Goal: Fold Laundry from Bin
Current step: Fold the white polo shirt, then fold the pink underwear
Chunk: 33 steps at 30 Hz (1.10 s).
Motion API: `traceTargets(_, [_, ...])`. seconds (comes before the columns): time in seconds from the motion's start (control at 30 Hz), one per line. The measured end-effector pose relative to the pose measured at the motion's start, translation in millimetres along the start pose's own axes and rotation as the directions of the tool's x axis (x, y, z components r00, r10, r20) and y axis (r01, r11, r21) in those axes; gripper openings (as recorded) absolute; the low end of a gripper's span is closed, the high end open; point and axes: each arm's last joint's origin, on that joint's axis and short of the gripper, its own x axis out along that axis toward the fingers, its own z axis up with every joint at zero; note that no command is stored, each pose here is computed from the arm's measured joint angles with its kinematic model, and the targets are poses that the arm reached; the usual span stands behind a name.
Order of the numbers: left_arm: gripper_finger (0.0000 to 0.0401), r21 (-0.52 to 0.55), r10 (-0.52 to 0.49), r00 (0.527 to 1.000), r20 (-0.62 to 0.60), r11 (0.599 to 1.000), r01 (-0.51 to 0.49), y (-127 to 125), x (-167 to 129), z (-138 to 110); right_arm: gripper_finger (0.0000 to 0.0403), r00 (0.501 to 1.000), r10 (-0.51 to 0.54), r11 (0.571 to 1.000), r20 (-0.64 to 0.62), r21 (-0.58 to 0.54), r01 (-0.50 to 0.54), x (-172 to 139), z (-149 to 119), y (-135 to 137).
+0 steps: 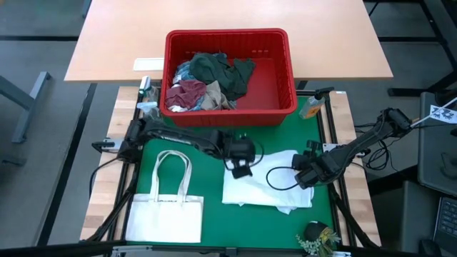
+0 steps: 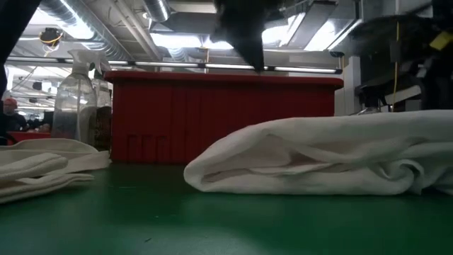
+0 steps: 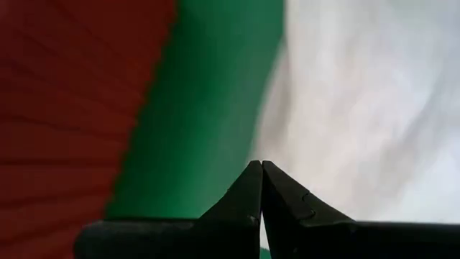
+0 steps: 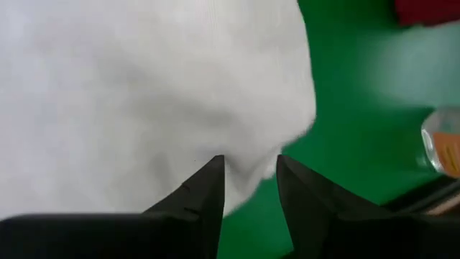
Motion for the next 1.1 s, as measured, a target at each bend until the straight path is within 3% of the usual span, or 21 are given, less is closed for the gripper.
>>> traceTargets(0.2, [0.0000,0.083,0.055,0.987,0.152,0.994,-0.068,30.9,-38.2,29.6,0.0129,0.996,0.036,0.999,0.087,-0.010,-0.035,-5.3,9.3,4.6])
traceTargets(0.33, [0.0004,0.021,0.188,0.949,0.252,0.980,-0.199,51.0,-59.5,47.1,0.0129,0.988,0.078,0.997,0.137,-0.028,-0.075,-6.1,14.3,8.8])
traceTargets(0.57, [0.0076,-0.017,0.365,0.869,0.333,0.924,-0.382,85.3,-84.9,66.3,0.0129,0.971,0.123,0.991,0.206,-0.071,-0.111,-7.9,21.1,14.0])
traceTargets(0.67, [0.0118,-0.034,0.485,0.811,0.327,0.864,-0.503,104.3,-88.9,71.1,0.0129,0.966,0.135,0.990,0.221,-0.073,-0.122,-8.4,22.7,15.1])
traceTargets(0.77, [0.0153,-0.102,0.642,0.712,0.283,0.759,-0.643,130.3,-88.9,74.2,0.0129,0.965,0.138,0.988,0.225,-0.096,-0.118,-8.5,23.1,15.4])
traceTargets(0.87, [0.0174,-0.164,0.712,0.666,0.223,0.700,-0.694,164.6,-83.0,76.3,0.0129,0.965,0.137,0.987,0.225,-0.118,-0.113,-8.5,23.1,15.4])
traceTargets(0.97, [0.0179,-0.233,0.696,0.696,0.177,0.716,-0.658,199.9,-75.0,76.0,0.0129,0.964,0.138,0.985,0.226,-0.132,-0.110,-8.5,23.2,15.5])
traceTargets(1.1, [0.0180,-0.305,0.625,0.776,0.088,0.758,-0.576,244.6,-65.0,65.8,0.0129,0.964,0.138,0.985,0.226,-0.135,-0.109,-8.5,23.1,15.5])
